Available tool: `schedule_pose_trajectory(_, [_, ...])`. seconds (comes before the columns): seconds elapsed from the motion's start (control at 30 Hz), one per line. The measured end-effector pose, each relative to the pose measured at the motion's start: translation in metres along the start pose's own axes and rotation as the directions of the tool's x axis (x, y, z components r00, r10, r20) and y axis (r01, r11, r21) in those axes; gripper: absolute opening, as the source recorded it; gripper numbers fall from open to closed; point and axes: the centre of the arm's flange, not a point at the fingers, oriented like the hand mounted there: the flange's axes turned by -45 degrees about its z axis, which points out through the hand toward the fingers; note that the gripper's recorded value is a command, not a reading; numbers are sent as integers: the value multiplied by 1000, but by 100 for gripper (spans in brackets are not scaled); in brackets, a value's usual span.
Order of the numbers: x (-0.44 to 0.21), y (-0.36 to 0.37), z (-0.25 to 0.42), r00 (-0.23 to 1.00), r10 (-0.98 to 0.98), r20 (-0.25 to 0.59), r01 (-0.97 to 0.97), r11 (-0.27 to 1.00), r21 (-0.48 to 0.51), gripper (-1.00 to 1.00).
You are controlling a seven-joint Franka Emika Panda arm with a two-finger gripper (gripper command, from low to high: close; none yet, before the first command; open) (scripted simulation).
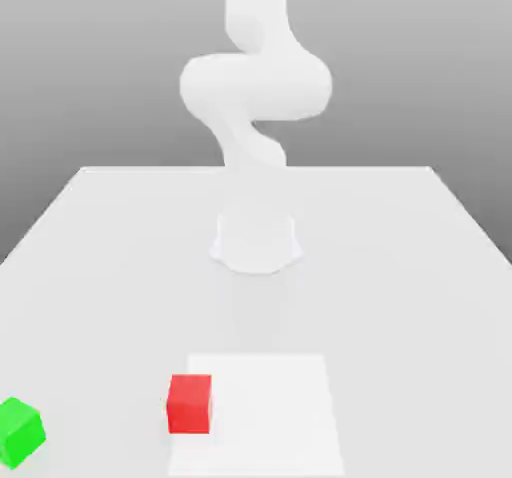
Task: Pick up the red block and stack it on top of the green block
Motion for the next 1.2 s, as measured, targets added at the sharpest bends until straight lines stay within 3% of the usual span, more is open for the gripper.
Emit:
schedule_pose_trajectory(0.33, [-77, 37, 209, 947, 1, 321, -1, 1000, -1, 0])
schedule_pose_trajectory(0.7, [-250, 76, 357, 777, 12, 629, -4, 1000, -15, 0])
schedule_pose_trajectory(0.9, [-305, 78, 408, 753, 8, 658, 2, 1000, -14, 0])
schedule_pose_trajectory(0.93, [-311, 78, 414, 753, 8, 658, 1, 1000, -14, -100])
schedule_pose_trajectory(1.2, [-306, 78, 409, 752, 8, 659, 2, 1000, -13, -100])
